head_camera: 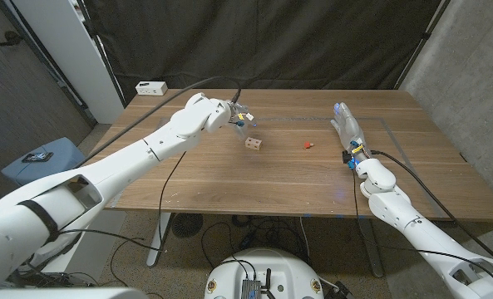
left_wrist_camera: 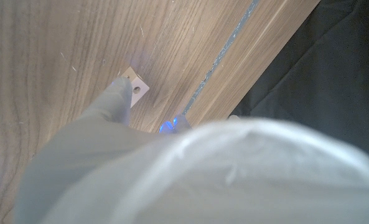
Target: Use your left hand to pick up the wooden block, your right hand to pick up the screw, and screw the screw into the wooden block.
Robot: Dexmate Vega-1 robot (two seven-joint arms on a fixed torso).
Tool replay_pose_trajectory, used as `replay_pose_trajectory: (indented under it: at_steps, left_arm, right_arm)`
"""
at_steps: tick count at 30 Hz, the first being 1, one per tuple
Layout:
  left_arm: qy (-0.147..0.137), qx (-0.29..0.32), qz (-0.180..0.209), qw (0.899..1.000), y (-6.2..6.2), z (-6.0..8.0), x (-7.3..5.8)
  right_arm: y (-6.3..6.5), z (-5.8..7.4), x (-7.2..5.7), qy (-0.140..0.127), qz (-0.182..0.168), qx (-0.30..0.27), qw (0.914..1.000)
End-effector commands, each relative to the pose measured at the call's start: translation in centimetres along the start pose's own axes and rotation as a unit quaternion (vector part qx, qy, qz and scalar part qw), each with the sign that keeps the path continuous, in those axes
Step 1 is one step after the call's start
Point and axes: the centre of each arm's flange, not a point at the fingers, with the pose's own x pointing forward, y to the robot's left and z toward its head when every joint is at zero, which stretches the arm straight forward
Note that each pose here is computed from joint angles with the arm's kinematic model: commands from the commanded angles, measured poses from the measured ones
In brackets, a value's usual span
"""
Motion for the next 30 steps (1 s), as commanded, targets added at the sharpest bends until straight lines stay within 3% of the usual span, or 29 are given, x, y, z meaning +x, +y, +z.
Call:
replay_pose_trajectory:
  at_steps: [1, 9, 30]
  left_arm:
    - [-0.003, -0.012, 0.022, 1.0, -1.3, 0.5, 1.1]
    - [-0.005, -0.02, 0.02, 1.0, -2.2, 0.7, 1.7]
    - [-0.022, -0.029, 0.038, 0.999, -3.1, 2.0, 2.7]
  right_arm:
    - [0.2, -0.2, 0.4, 0.002, 0.002, 0.001, 1.0]
    - [0.2, -0.4, 0.7, 0.005, 0.004, 0.001, 1.0]
    - [-0.1, -0.8, 0.6, 0.008, 0.002, 0.005, 0.9999]
